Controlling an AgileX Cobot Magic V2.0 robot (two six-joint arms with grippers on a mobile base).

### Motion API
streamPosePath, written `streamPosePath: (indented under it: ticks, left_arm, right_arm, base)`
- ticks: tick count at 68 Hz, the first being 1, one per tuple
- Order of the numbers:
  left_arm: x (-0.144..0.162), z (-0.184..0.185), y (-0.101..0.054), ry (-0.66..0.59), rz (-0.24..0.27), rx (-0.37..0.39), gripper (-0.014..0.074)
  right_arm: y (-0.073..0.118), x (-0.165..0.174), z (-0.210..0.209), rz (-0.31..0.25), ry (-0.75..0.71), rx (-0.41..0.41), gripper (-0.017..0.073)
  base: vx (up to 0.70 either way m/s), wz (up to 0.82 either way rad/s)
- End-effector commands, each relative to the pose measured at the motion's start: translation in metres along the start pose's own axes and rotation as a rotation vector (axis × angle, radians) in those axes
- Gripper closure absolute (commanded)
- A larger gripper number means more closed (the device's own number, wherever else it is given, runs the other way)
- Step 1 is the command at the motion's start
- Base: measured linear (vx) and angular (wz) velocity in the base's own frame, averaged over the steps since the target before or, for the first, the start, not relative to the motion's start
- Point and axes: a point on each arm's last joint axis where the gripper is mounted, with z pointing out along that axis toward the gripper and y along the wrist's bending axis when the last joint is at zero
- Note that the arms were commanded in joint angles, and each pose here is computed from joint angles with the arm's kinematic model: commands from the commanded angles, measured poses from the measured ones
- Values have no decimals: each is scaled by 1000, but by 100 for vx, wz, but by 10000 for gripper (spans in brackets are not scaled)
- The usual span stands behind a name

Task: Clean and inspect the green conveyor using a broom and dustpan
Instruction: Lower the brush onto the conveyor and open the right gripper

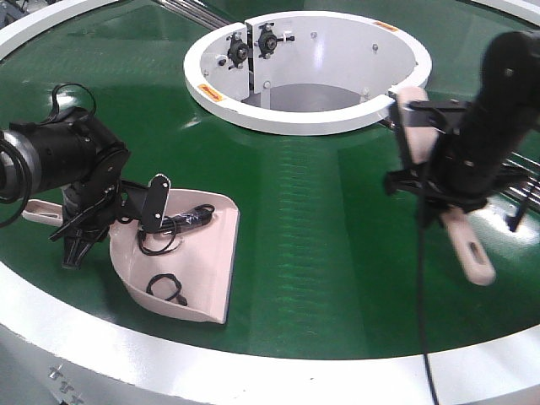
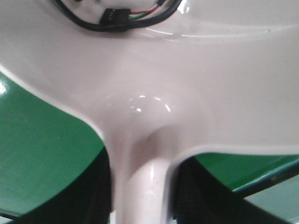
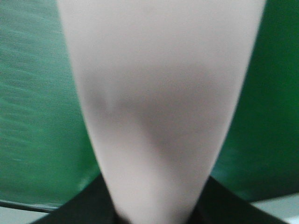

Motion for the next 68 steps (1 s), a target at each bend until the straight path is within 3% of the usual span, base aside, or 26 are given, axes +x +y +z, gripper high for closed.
streamPosePath:
  ticks: [1,10,16,33,68]
  left_arm:
    - [7,-25,9,-18,-25,-92,600]
    - [7,-25,9,-18,-25,-92,600]
    - [7,-25,9,-17,-25,-92,600]
    - [7,-25,9,-17,-25,-92,600]
    - [7,-25,9,-17,-25,-92,600]
  right_arm:
    - [-18,13,-12,1,20,49,558]
    - [-28,17,6,-24,84,103,552]
    - [-27,15,15,-51,112,96,550]
    - [-26,8,52,-54,216,79,484]
    - [-28,3,73,-96,259,92,141]
  base:
    - [0,0]
    - [0,0]
    - [0,0]
    - [0,0]
    - [0,0]
